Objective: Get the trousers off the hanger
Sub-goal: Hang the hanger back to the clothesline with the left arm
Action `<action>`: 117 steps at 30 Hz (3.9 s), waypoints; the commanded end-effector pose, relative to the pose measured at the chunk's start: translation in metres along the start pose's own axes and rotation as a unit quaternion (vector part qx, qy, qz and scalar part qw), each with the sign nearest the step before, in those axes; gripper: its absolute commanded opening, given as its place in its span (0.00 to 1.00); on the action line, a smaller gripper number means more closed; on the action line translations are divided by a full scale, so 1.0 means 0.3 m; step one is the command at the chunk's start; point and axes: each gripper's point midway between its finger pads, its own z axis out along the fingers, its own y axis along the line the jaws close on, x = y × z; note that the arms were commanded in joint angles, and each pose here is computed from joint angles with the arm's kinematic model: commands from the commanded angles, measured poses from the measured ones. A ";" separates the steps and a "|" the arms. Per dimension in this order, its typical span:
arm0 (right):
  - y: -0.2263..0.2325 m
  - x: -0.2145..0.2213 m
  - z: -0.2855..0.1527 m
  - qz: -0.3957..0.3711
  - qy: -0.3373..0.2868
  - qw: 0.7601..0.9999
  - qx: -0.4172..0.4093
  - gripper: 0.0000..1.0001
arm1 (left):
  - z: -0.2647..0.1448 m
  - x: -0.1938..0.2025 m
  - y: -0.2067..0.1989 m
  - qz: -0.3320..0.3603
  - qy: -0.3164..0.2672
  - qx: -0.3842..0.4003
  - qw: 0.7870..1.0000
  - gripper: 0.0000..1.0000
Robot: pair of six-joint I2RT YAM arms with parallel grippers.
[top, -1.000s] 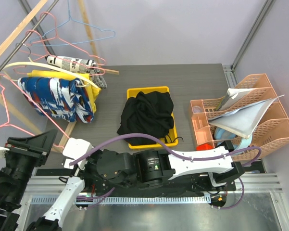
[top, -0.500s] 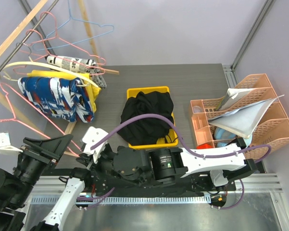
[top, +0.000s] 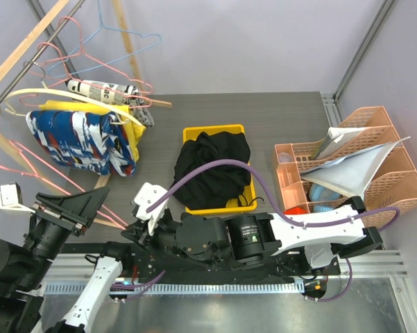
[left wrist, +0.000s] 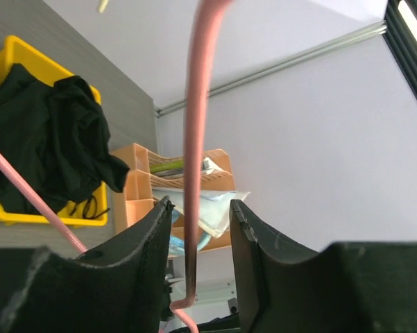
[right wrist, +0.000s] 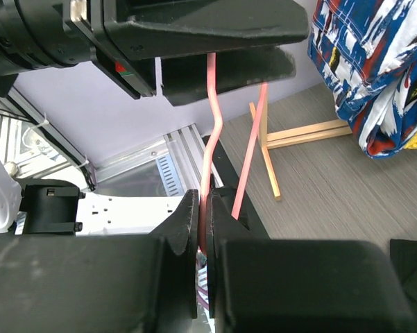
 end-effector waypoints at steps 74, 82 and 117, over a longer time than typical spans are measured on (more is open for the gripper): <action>-0.507 0.123 -0.293 0.088 0.041 0.968 0.230 0.75 | 0.219 0.074 -0.287 -0.016 0.304 0.200 0.931 0.01; -0.559 0.152 -0.240 0.080 0.077 0.971 0.212 0.76 | 0.203 0.184 -0.167 -0.062 0.383 0.187 0.903 0.01; -0.831 0.192 -0.149 0.078 0.164 0.967 0.176 0.76 | 0.486 -0.207 0.335 0.125 -0.114 -0.070 0.983 0.00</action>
